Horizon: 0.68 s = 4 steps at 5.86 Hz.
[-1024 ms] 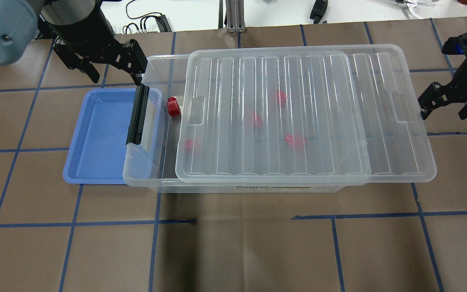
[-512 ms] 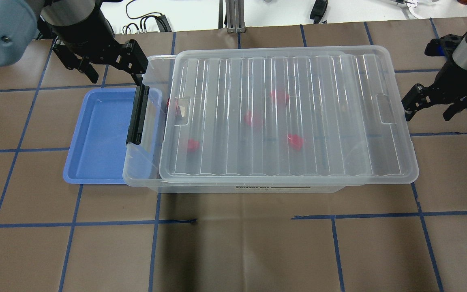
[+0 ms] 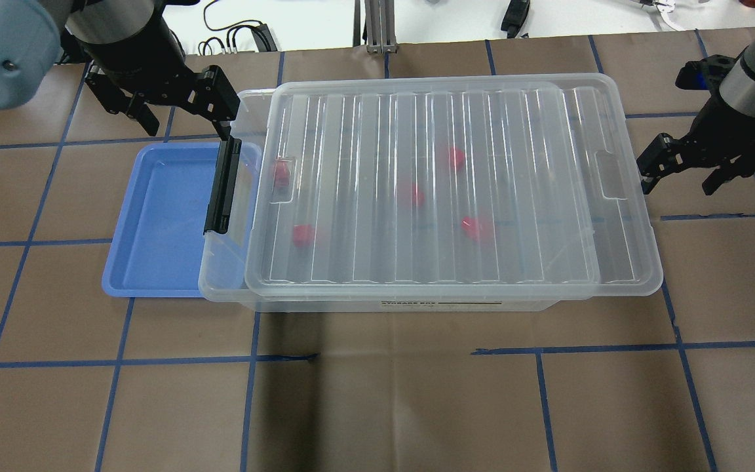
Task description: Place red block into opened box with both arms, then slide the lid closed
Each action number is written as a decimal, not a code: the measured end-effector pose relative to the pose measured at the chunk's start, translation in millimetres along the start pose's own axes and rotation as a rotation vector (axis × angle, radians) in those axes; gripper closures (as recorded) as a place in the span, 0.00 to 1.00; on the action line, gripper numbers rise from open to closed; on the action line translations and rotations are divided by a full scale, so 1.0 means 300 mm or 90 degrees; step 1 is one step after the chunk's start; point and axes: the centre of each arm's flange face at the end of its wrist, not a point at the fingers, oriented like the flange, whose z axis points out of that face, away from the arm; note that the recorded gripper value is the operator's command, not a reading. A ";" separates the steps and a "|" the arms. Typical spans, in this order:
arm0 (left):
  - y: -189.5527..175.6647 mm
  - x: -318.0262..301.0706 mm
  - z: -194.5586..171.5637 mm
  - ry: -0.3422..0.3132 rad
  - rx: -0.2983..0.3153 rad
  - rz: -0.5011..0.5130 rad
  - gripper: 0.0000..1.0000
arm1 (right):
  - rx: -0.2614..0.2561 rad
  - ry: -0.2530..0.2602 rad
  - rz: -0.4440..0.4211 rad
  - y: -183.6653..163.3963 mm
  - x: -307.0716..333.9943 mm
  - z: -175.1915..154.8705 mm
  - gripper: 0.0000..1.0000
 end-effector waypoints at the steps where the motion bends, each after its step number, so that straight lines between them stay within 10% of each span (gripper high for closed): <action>1: 0.002 -0.001 0.000 0.000 0.000 0.000 0.02 | 0.001 -0.008 -0.001 -0.002 -0.020 0.002 0.00; 4: 0.007 -0.001 0.000 0.000 0.000 0.000 0.02 | 0.001 -0.012 -0.003 -0.007 -0.126 0.006 0.00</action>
